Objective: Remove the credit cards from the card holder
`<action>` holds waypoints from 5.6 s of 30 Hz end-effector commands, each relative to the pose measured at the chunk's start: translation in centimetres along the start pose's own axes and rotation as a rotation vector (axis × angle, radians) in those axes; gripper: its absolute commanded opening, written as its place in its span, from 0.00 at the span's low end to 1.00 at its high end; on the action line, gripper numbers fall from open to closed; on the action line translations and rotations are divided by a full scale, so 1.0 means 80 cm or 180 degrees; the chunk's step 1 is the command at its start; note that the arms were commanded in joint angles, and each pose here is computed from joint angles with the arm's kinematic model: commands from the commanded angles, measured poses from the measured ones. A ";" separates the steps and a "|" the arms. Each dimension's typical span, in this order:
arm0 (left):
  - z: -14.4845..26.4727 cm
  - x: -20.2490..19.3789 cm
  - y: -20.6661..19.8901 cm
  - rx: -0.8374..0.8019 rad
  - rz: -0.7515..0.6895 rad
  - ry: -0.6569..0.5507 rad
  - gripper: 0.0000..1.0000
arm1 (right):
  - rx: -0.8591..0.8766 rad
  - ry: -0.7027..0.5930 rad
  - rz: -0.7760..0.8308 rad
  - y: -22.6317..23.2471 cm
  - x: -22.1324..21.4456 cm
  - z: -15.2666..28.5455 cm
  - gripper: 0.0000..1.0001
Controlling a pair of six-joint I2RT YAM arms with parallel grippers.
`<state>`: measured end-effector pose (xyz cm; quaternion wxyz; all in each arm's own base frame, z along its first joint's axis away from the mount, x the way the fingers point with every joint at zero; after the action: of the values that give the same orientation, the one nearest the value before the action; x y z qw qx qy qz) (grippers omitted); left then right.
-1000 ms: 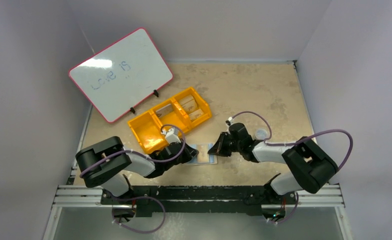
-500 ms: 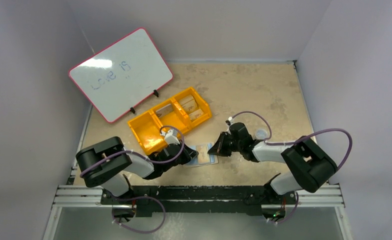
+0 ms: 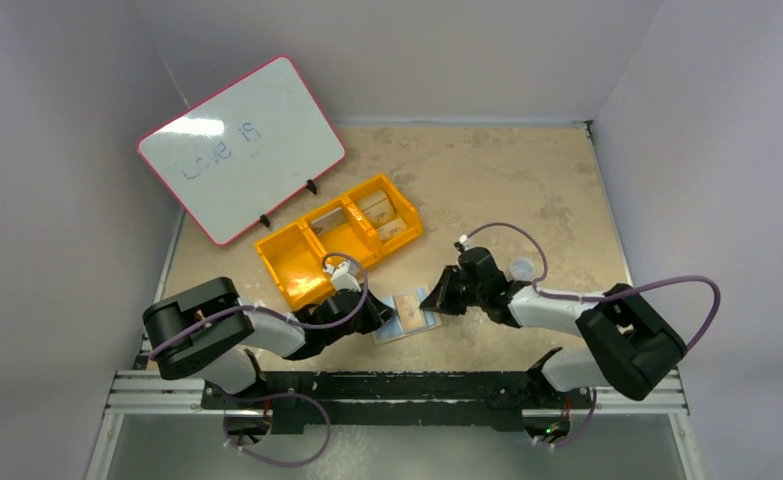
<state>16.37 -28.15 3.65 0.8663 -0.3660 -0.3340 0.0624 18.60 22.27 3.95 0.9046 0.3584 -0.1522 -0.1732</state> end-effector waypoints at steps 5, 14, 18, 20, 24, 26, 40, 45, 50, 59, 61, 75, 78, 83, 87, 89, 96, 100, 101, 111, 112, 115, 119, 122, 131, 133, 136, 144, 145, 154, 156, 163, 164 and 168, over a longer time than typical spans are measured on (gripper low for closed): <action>0.001 -0.002 -0.006 -0.0057 -0.0151 0.0074 0.00 | -0.0197 0.0010 0.0120 -0.022 -0.002 -0.001 0.00; -0.010 -0.012 -0.015 -0.0177 -0.0071 0.0194 0.06 | -0.0135 0.0287 0.0168 -0.023 -0.014 -0.013 0.06; -0.010 -0.011 -0.012 -0.0128 -0.0072 0.0191 0.13 | -0.0186 0.0264 0.0138 -0.025 -0.013 -0.013 0.00; -0.010 -0.011 -0.009 -0.0053 -0.0100 0.0187 0.19 | -0.0296 0.0211 0.0126 -0.032 -0.010 -0.012 0.00; -0.005 -0.007 0.001 0.0110 -0.0148 0.0149 0.21 | -0.0677 -0.0055 0.0207 -0.051 0.006 -0.008 0.00; -0.003 -0.004 0.005 0.0183 -0.0171 0.0122 0.20 | -0.0662 -0.0039 0.0204 -0.049 0.005 -0.004 0.00; -0.011 -0.006 0.003 0.0264 -0.0293 0.0201 0.17 | -0.0307 0.0184 0.0396 -0.027 -0.003 -0.009 0.00; -0.008 -0.005 -0.009 -0.0036 -0.0120 0.0154 0.23 | -0.0087 0.0263 0.0229 -0.018 -0.013 -0.008 0.00; -0.013 -0.008 -0.019 -0.0273 0.0015 0.0203 0.22 | -0.0091 0.0353 0.0073 -0.024 -0.021 -0.013 0.00; -0.013 -0.005 -0.018 -0.0321 0.0122 0.0116 0.00 | -0.0045 0.0450 0.0060 -0.026 -0.027 -0.015 0.00; -0.012 0.000 -0.017 -0.0288 0.0104 0.0056 0.00 | -0.0092 0.0400 0.0047 -0.027 -0.024 -0.014 0.01; -0.015 0.001 -0.020 -0.0214 -0.0146 0.0123 0.00 | 0.0314 0.0538 0.0607 0.008 -0.019 -0.008 0.12; -0.015 0.000 -0.017 -0.0213 -0.0134 0.0125 0.00 | 0.0313 0.0563 0.0586 0.006 -0.021 -0.010 0.00; -0.008 0.004 -0.008 -0.0099 -0.0143 0.0062 0.00 | -0.0087 0.0099 0.0326 -0.010 0.001 -0.003 0.00; -0.001 0.009 0.003 0.0045 -0.0206 0.0034 0.00 | -0.0200 -0.0115 0.0273 -0.016 0.010 0.007 0.00; 0.001 0.011 0.005 0.0073 -0.0242 0.0026 0.00 | -0.0144 -0.0076 0.0285 -0.012 0.008 0.007 0.00; 0.003 0.014 -0.006 -0.0044 -0.0321 0.0047 0.00 | 0.0090 0.0121 0.0269 -0.005 -0.005 0.003 0.00; 0.000 0.018 -0.022 -0.0202 -0.0296 0.0026 0.18 | 0.0214 0.0359 0.0163 -0.002 -0.019 0.000 0.00; -0.001 0.019 -0.025 -0.0217 -0.0294 0.0027 0.20 | 0.0225 0.0391 0.0137 -0.002 -0.021 -0.001 0.03; -0.017 0.000 -0.012 -0.0070 -0.0238 0.0233 0.27 | -0.0152 0.0229 0.0197 -0.023 -0.009 -0.009 0.23; -0.017 -0.002 -0.007 -0.0034 -0.0207 0.0237 0.27 | -0.0144 0.0221 0.0195 -0.024 -0.009 -0.010 0.17; -0.013 -0.006 0.004 0.0037 -0.0180 0.0233 0.28 | -0.0182 0.0313 0.0129 -0.032 -0.018 -0.007 0.04; -0.006 0.000 0.007 0.0098 -0.0185 0.0161 0.31 | -0.0139 0.0341 0.0073 -0.030 -0.021 -0.006 0.26; -0.006 0.001 0.010 0.0165 -0.0237 0.0168 0.32 | -0.0137 0.0309 0.0052 -0.030 -0.020 -0.004 0.27; -0.007 0.000 0.012 0.0190 -0.0229 0.0169 0.31 | -0.0439 0.0140 0.0169 -0.042 -0.008 0.002 0.20; -0.007 0.000 0.013 0.0194 -0.0229 0.0169 0.30 | -0.0370 0.0130 0.0197 -0.036 -0.007 0.004 0.22; -0.007 0.000 0.012 0.0191 -0.0238 0.0169 0.30 | -0.0103 0.0125 0.0286 -0.017 -0.004 0.003 0.03; -0.008 -0.001 0.012 0.0199 -0.0247 0.0187 0.29 | -0.0560 -0.0053 0.0245 -0.042 0.008 -0.003 0.00; -0.007 -0.001 0.012 0.0203 -0.0250 0.0182 0.29 | -0.0663 -0.0128 0.0240 -0.048 0.012 -0.001 0.00; -0.016 -0.011 0.015 0.0157 -0.0153 0.0245 0.30 | -0.0710 0.0252 0.0156 -0.072 -0.016 -0.014 0.00; -0.014 -0.011 0.017 0.0113 -0.0068 0.0195 0.28 | -0.0704 0.0268 0.0149 -0.073 -0.017 -0.015 0.00; -0.005 -0.011 0.033 0.0053 0.0346 -0.0001 0.29 | -0.0518 0.0479 0.0025 -0.072 -0.032 -0.022 0.00; -0.004 -0.011 0.036 0.0067 0.0405 -0.0024 0.27 | -0.0502 0.0500 0.0020 -0.072 -0.033 -0.023 0.00; -0.002 -0.014 0.040 0.0030 0.0527 -0.0067 0.18 | -0.0435 0.0528 0.0001 -0.067 -0.035 -0.023 0.00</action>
<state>17.17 -27.77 3.45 0.8360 -0.4187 -0.3333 0.1212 19.37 23.47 3.02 0.8999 0.3960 -0.1230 -0.1352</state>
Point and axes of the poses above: each gripper's point midway between its finger pads, its own z axis back along the fingers, its own y axis along the line the jaws close on, x = y × z, the point moved 3 cm from there along z, back along the fingers, and after that the axes turned 10 degrees about -z, right-handed, at the moved point
